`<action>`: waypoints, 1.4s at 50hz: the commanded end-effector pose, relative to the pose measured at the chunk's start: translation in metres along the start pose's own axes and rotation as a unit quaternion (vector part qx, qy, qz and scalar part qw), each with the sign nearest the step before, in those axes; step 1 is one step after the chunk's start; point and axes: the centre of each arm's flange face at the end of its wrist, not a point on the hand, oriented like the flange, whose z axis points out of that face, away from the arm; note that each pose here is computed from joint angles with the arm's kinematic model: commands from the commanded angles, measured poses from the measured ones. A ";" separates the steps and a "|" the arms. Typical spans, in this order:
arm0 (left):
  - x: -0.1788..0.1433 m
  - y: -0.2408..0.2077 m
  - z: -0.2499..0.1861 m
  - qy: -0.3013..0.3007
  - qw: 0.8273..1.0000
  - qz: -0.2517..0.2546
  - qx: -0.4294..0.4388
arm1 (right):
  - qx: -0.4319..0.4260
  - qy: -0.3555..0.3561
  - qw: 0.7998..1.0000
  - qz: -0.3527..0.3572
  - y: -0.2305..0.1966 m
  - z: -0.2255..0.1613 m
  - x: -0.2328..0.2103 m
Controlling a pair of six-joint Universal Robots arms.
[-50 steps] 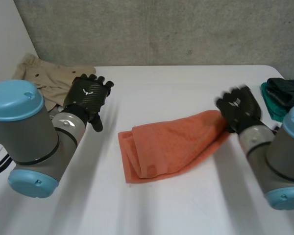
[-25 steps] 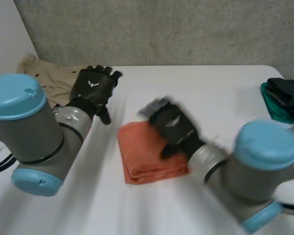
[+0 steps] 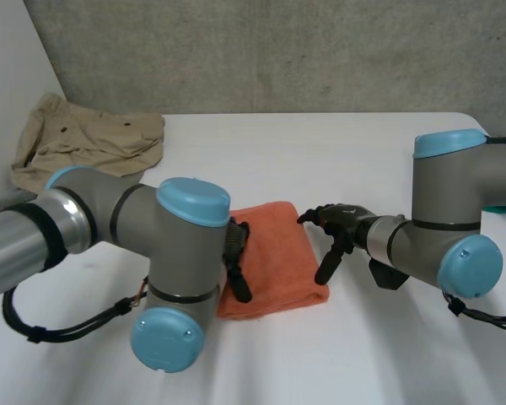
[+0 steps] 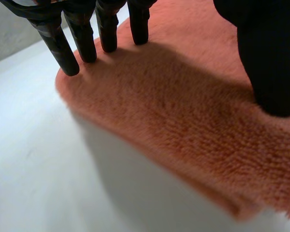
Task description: Fold the laundry.
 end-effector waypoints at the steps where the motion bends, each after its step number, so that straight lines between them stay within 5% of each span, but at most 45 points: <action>1: -0.022 -0.008 -0.005 -0.018 1.000 0.000 0.002 | 0.010 0.002 0.998 -0.069 -0.008 -0.004 -0.008; 16: -0.049 -0.113 -0.050 0.044 0.982 0.024 0.181 | 0.150 0.053 0.963 -0.218 -0.017 -0.058 -0.067; 31: -0.034 -0.139 -0.084 0.316 0.908 0.071 0.266 | 0.168 -0.007 0.949 -0.268 0.076 -0.052 -0.118; 43: -0.029 -0.131 -0.085 0.328 0.908 0.068 0.250 | 0.231 0.021 0.921 -0.311 0.067 -0.019 -0.116; 70: -0.031 -0.130 -0.084 0.326 0.910 0.066 0.248 | 0.276 0.054 0.911 -0.302 0.027 0.005 -0.103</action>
